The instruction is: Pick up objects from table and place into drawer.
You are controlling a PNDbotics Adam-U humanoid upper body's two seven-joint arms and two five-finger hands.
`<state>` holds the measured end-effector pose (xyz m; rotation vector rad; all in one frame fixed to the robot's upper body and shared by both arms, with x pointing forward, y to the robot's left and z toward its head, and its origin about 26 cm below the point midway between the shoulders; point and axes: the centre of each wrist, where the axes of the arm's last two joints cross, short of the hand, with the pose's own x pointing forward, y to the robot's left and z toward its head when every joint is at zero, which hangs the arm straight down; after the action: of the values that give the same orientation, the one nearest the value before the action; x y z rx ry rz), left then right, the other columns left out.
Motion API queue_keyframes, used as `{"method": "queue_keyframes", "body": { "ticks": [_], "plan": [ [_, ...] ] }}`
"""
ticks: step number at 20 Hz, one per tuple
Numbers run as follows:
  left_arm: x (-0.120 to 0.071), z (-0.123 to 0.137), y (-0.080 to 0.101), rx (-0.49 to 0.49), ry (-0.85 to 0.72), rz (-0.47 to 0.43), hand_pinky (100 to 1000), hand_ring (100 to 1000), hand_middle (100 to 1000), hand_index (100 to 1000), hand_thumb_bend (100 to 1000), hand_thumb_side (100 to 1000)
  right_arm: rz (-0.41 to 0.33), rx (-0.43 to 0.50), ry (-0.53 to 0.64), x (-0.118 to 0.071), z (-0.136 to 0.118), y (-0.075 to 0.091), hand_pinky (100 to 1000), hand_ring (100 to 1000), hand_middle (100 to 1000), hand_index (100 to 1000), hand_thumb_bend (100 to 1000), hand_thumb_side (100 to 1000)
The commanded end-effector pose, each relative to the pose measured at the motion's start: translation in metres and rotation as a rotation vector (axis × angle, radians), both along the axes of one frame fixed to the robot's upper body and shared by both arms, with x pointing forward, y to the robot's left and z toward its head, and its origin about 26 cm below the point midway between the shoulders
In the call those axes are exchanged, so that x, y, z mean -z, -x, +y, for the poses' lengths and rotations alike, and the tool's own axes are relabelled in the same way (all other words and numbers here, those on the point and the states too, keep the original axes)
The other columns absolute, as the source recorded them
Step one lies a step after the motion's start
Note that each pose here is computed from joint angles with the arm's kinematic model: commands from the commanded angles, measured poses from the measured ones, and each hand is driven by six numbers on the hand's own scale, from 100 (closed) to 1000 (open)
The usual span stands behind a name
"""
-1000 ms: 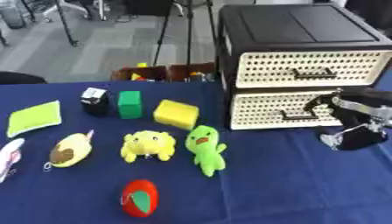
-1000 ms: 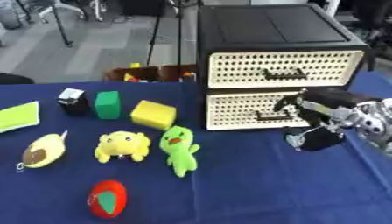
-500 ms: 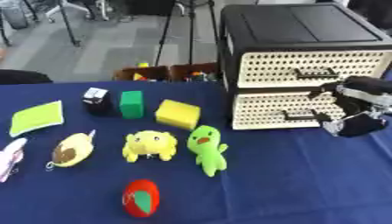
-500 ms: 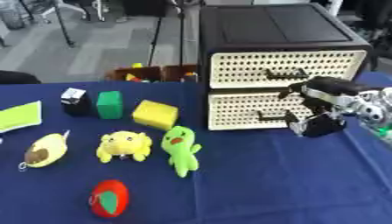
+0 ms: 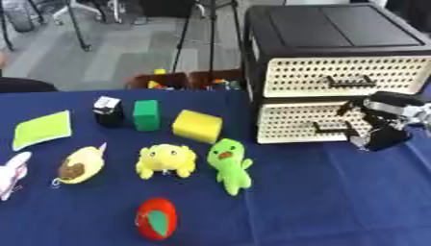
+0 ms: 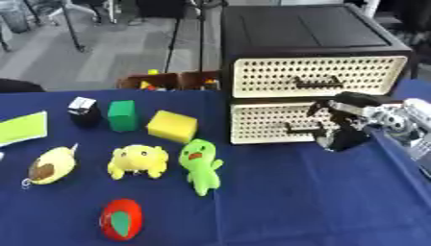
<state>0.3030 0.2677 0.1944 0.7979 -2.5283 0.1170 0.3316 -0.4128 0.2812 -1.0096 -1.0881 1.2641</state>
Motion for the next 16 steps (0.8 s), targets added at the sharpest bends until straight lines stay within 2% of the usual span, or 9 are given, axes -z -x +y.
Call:
{"method": "queue_keyframes", "body": {
  "ticks": [1, 10, 16],
  "plan": [
    [-0.006, 0.000, 0.002, 0.008, -0.009, -0.018, 458, 661, 648, 775, 120, 791, -0.011, 0.011, 0.009, -0.009, -0.004, -0.001, 100, 328, 129, 884, 100, 246],
    [-0.005, -0.001, 0.002, 0.012, -0.001, -0.015, 456, 660, 647, 776, 118, 791, 0.023, 0.059, -0.032, 0.005, -0.018, -0.013, 100, 326, 126, 889, 100, 235],
    [-0.004, -0.002, 0.002, 0.013, 0.003, -0.012, 455, 656, 644, 775, 116, 789, 0.073, 0.050, -0.027, 0.013, -0.019, -0.017, 100, 325, 128, 858, 100, 227]
  ]
}}
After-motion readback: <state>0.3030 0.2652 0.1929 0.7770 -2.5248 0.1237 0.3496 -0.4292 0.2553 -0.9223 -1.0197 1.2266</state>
